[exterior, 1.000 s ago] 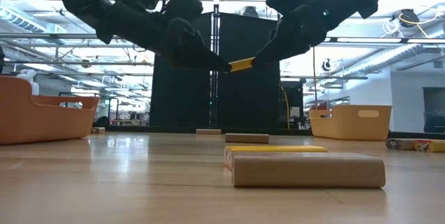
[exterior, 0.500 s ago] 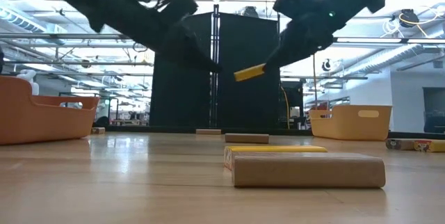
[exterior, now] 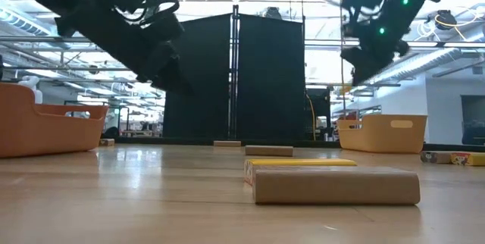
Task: Sort blocks
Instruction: Put the yellow block into the yellow bin
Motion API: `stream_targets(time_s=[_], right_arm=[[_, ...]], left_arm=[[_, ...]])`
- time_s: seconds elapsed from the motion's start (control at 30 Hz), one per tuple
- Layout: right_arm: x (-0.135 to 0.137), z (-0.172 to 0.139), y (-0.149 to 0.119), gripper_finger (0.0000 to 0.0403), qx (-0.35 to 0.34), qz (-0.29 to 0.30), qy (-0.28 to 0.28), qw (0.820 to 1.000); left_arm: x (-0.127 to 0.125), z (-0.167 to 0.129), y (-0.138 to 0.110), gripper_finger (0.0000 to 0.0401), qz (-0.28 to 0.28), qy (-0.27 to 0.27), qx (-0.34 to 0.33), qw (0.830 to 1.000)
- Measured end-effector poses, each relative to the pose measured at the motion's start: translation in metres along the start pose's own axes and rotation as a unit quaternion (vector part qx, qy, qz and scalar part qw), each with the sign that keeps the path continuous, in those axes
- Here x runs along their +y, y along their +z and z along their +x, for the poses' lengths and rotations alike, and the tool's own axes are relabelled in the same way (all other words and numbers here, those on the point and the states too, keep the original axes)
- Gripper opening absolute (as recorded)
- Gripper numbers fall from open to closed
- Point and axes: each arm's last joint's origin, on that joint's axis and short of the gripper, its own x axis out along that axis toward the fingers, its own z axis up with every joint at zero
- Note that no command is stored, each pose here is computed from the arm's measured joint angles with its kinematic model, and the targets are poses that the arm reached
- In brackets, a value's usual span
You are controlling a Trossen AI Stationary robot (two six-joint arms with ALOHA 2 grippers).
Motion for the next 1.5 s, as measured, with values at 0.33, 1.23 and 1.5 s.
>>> stream_targets(time_s=[0.33, 1.23, 1.5], right_arm=[[-0.023, 0.034, -0.002, 0.0131, 0.082, 0.037, -0.069, 0.994], [0.007, 0.027, 0.012, 0.0206, 0.078, 0.085, 0.224, 0.968], [0.063, -0.024, 0.016, 0.0206, -0.013, -0.057, 0.531, 0.845]], left_arm=[[-0.007, -0.003, 0.022, 0.0223, -0.015, -0.108, -0.101, 0.989], [-0.045, -0.001, 0.024, 0.0223, -0.001, -0.256, -0.18, 0.95], [-0.071, -0.002, 0.027, 0.0223, 0.017, -0.319, -0.178, 0.931]])
